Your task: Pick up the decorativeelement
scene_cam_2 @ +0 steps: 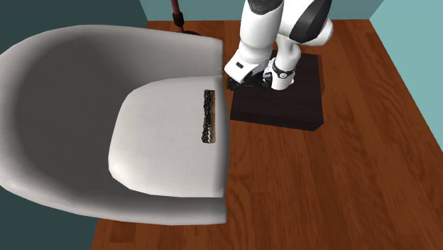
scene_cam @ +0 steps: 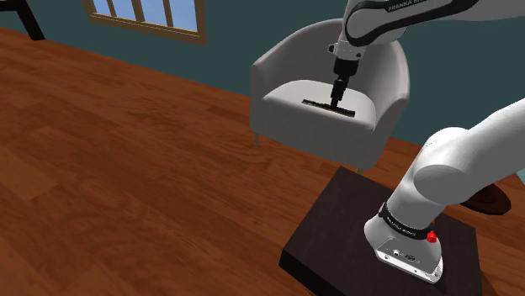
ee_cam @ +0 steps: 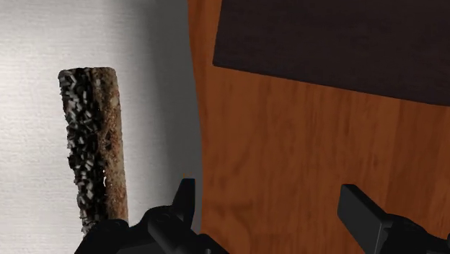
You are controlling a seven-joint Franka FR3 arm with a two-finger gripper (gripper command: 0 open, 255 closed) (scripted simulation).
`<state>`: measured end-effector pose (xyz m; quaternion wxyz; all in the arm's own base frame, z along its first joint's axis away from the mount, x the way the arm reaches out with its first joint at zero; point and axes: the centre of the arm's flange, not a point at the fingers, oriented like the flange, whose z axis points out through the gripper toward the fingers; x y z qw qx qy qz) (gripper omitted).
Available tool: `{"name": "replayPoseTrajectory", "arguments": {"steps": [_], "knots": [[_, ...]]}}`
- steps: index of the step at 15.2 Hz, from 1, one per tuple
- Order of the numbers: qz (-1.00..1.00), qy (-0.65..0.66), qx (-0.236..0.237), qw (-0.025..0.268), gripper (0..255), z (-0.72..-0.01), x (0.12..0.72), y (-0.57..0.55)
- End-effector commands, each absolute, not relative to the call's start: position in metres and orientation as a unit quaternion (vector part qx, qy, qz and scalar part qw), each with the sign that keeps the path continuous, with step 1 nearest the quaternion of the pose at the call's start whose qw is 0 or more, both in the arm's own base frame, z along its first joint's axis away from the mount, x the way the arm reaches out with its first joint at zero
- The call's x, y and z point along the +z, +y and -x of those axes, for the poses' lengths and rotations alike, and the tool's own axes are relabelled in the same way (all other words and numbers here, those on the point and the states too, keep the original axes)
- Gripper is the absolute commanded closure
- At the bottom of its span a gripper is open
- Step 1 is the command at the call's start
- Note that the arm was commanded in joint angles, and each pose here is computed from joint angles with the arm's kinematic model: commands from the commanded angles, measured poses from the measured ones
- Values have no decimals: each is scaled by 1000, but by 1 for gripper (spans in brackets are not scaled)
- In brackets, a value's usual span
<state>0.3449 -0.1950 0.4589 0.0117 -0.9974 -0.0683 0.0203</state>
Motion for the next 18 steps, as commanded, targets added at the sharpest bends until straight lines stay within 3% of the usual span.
{"name": "replayPoseTrajectory", "arguments": {"steps": [1,10,18], "knots": [[997,-76,12,6,0,-354,449,-218],[994,-105,-24,-16,0,-392,416,-315],[994,-106,-26,-17,0,-394,378,-320]]}}
